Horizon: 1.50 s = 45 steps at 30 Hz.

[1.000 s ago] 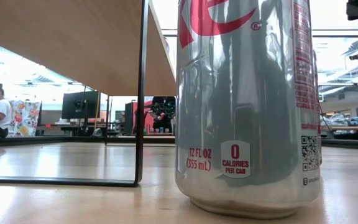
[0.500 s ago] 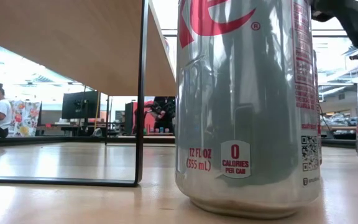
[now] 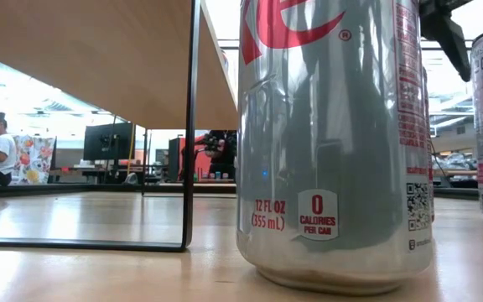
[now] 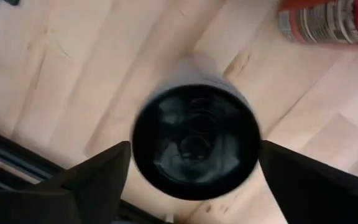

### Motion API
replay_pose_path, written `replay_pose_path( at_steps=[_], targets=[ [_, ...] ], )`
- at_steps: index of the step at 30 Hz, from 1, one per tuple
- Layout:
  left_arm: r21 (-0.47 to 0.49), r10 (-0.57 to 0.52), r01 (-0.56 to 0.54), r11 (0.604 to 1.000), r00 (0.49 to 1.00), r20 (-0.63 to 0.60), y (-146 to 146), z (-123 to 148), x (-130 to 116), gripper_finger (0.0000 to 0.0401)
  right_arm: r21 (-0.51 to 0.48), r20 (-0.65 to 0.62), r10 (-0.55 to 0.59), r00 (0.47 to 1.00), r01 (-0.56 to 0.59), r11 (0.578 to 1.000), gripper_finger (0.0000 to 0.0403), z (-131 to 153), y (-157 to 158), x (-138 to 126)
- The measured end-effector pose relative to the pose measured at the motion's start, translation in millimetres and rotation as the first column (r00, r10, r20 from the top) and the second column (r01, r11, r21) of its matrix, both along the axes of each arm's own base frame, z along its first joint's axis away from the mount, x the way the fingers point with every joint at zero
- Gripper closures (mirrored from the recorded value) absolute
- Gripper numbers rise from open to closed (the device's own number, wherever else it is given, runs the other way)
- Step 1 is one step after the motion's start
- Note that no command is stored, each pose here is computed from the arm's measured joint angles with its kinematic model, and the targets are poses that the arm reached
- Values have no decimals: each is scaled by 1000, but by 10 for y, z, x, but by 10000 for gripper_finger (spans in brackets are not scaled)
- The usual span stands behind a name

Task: Place canned beverage on shelf
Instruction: Put the white and orange soda can aligned with the other white and orange soda can on the shelf

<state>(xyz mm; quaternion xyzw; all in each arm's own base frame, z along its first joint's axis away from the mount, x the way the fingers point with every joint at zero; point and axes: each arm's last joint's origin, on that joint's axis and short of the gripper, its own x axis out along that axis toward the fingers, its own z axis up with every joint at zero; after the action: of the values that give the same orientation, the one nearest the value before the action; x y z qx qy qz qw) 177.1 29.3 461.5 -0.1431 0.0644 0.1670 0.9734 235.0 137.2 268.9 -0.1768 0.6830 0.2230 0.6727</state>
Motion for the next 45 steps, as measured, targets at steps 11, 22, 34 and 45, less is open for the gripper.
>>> replay_pose_path(
  at_steps=[11, 22, 34, 45],
  targets=[
    [-4, -20, 20, 1000, 1000, 1, -6, 1, -3, 44, -17, -66, -477, 877, 477, 879, 14, 186, -78, -212],
    [17, -82, 82, 997, 997, -8, -20, -2, 6, 44, 74, -32, -934, 357, 932, 354, 14, 342, 71, -349],
    [38, -86, 86, 996, 996, -17, -20, -3, 5, 44, 90, -10, -1000, 14, 996, 13, 14, 246, 142, -241],
    [35, -86, 87, 996, 996, -24, -20, -10, 3, 44, 99, 58, -998, -31, 995, -25, 14, 117, 153, -139]
  ],
)
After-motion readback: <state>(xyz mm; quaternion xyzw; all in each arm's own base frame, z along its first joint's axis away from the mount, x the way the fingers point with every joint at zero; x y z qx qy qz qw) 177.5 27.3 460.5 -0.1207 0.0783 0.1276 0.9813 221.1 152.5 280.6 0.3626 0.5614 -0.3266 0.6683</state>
